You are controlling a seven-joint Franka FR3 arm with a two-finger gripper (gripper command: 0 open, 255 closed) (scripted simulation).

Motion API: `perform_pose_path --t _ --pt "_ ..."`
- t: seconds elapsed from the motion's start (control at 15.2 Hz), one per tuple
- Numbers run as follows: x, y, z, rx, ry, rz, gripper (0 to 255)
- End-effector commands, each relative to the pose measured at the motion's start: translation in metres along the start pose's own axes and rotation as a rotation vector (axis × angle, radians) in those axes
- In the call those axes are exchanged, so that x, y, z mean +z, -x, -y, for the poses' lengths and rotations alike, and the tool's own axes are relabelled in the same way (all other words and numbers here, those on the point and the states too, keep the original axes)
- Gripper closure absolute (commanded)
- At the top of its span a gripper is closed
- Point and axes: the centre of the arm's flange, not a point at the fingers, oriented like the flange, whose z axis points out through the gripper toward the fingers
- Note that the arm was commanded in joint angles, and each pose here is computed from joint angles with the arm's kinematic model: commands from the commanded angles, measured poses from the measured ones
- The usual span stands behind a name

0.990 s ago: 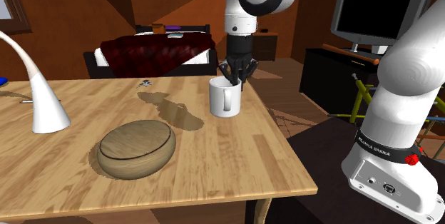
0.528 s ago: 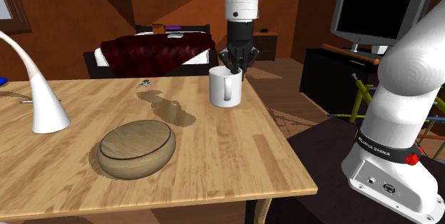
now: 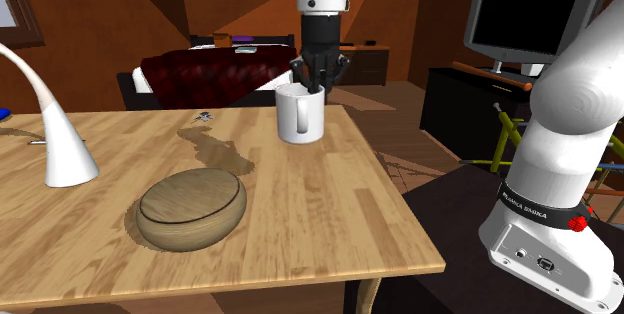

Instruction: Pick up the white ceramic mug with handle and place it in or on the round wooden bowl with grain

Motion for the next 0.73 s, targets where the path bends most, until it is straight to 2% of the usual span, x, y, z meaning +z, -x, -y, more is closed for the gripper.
perform_pose_path --t 0.0,0.66 --pt "-0.005 0.001 0.026 0.001 -0.001 0.0 255" --pt "-0.02 0.013 0.157 0.001 -0.001 0.0 255"
